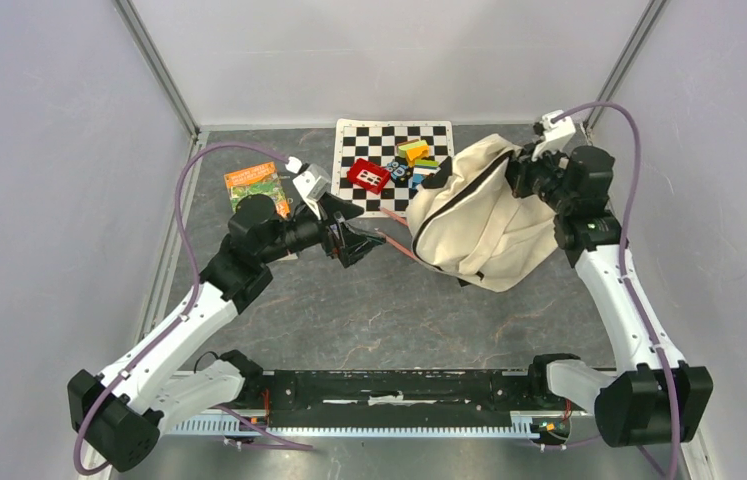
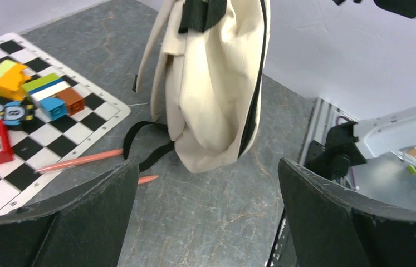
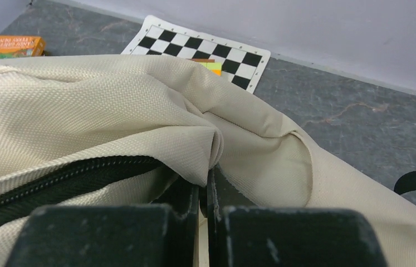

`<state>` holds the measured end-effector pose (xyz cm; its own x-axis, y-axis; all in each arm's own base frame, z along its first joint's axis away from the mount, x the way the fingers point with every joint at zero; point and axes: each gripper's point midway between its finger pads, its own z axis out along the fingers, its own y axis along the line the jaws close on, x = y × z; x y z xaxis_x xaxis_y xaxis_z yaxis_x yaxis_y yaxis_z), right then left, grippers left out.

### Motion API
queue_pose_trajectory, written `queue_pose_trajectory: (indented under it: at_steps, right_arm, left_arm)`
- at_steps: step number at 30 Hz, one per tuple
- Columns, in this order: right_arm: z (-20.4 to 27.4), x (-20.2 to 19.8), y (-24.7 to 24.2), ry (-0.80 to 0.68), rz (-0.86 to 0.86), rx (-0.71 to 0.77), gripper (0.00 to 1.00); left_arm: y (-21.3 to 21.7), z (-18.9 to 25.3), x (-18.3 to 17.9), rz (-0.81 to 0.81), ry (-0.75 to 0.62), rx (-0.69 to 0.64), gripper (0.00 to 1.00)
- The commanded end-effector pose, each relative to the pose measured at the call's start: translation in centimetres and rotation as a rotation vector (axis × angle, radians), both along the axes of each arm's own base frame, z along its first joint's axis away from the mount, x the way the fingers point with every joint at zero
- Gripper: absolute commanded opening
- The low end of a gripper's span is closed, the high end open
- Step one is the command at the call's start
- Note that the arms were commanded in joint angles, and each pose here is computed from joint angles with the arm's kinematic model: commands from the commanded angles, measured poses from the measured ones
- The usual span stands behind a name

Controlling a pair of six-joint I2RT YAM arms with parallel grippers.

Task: Pack the student bag
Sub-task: Place the student bag at the center of the board.

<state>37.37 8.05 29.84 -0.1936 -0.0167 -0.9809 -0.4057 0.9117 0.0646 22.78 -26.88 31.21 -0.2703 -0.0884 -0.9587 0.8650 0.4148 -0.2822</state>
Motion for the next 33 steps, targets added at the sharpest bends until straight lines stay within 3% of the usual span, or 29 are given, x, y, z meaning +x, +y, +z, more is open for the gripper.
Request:
queue_pose_trajectory:
  at_steps: [1,10,23,24,25,27,28,29,33]
  right_arm:
    - [-5.5,-0.5,1.4,0.144,0.018,-0.061,0.00]
    - [-8.5,-1.0,7.5,0.190,0.151,-0.063,0.00]
    - [-12.4,-4.6,13.6,0.244,0.340,-0.174,0.00]
    - [-12.2,-4.6,13.9,0.243,0.341,-0.175,0.04]
    - [-11.7,-4.5,14.1,0.237,0.344,-0.173,0.16]
    - [-10.6,-4.4,14.2,0.234,0.334,-0.169,0.52]
    - [-9.9,-4.2,13.9,0.228,0.310,-0.168,0.81]
    - [-9.6,-4.0,13.3,0.230,0.272,-0.183,0.96]
    - [-7.9,-3.8,9.3,0.242,0.059,-0.219,0.98]
  left_arm:
    - [2.2,1.8,1.6,0.180,-0.088,-0.043,1.00]
    - [6.3,1.7,4.3,0.448,-0.096,0.001,1.00]
    - [4.3,-1.5,5.5,0.386,0.014,0.070,1.00]
    - [4.1,-1.7,5.6,0.376,0.023,0.074,1.00]
    - [3.9,-1.9,5.5,0.362,0.030,0.077,1.00]
    - [3.5,-2.4,5.6,0.347,0.044,0.086,1.00]
    - [3.4,-2.6,5.7,0.341,0.053,0.091,1.00]
    - [3.2,-2.8,5.7,0.336,0.057,0.094,1.00]
    - [2.5,-3.6,5.9,0.310,0.089,0.105,1.00]
